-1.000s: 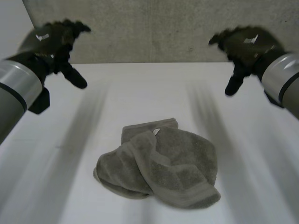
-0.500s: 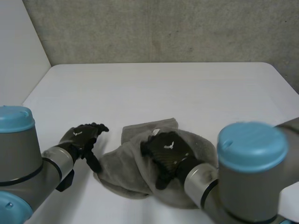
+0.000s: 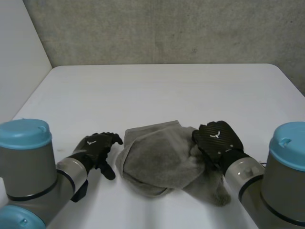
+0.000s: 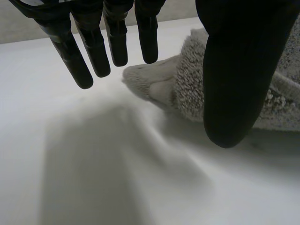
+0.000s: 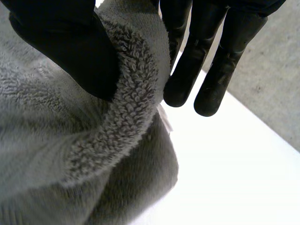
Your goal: Fold the towel.
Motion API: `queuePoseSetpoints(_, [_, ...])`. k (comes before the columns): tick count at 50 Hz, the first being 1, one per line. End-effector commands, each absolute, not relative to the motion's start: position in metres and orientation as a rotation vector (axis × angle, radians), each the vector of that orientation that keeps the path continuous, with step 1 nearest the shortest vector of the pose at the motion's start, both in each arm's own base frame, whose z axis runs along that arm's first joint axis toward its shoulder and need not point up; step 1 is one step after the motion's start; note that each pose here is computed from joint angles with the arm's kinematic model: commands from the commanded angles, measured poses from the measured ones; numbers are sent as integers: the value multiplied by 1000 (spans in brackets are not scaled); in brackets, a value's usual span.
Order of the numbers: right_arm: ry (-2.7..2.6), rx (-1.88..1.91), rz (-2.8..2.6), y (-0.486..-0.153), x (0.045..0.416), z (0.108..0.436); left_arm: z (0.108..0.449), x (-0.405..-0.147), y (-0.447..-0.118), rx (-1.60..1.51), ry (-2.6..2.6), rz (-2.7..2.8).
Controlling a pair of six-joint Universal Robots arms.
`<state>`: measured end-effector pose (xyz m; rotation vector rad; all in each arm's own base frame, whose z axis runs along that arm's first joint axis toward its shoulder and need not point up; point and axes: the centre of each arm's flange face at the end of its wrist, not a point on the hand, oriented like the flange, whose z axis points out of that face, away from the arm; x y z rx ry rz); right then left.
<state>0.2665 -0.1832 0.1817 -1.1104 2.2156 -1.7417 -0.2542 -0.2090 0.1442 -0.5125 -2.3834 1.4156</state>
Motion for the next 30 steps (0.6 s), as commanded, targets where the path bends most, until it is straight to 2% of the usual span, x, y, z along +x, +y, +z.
queuePoseSetpoints(1, [2292,-1124,-1694,-187,250,173,134,-274,-198,-594,-2338,1379])
queuePoseSetpoints(17, [2290,-1218,-1699,-187,243,168,145,-298,-201,-574,-2248,1392])
queuePoseSetpoints(24, [2166,-1190,-1902,-215,251,193,153,-316,-216,-591,-2180,1454])
queuePoseSetpoints(26, [2111,-1158,-1982,-224,255,203,181,-328,-239,-550,-2085,1579])
queuePoseSetpoints(27, [2038,-1117,-2082,-233,258,215,181,-328,-239,-549,-2084,1579])
queuePoseSetpoints(29, [1957,-1082,-2180,-241,262,225,223,-338,-259,-508,-1956,1714])
queuePoseSetpoints(30, [1874,-1042,-2277,-247,265,235,223,-338,-259,-508,-1955,1715])
